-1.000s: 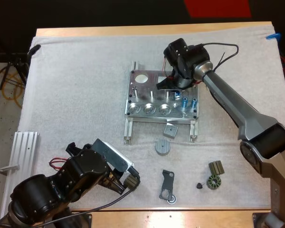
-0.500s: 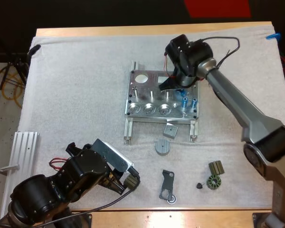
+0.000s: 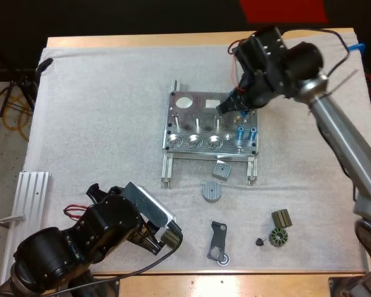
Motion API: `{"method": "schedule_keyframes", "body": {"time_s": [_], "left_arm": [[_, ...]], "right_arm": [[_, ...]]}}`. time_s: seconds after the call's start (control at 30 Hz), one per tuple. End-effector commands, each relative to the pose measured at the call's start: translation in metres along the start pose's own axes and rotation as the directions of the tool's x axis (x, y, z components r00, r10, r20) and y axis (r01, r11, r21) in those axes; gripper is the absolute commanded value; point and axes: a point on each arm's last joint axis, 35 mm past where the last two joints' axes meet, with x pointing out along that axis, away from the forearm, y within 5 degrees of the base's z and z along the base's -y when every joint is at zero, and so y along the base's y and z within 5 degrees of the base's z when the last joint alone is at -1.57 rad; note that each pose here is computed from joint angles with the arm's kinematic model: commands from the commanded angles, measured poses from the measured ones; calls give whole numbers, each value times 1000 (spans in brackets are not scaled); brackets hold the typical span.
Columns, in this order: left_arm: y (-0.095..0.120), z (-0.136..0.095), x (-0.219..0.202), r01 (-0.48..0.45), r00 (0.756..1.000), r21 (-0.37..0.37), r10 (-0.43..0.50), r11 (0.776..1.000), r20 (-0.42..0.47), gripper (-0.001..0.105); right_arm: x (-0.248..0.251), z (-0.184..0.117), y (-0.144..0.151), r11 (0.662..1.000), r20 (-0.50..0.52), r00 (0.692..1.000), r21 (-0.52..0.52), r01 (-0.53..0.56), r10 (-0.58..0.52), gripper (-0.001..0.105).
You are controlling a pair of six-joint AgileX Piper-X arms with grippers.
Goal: Load cells from right to left
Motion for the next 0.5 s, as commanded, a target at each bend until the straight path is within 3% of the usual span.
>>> {"method": "schedule_keyframes", "body": {"time_s": [0.0,0.1,0.3,0.47], "left_arm": [[1,1,-1,-19,1000,24,19,1000,7,63],[1,1,-1,-19,1000,53,19,998,7,63],[1,0,-1,-20,1000,85,19,996,5,63],[1,0,-1,-20,1000,180,20,984,2,63]], "right_arm": [[-16,-3,5,999,13,1000,-48,-17,17,0],[-24,-8,19,995,16,999,-100,-27,29,0],[-5,-27,59,970,-94,992,-218,-108,89,0],[23,-45,94,927,-209,970,-323,-190,125,0]]}}
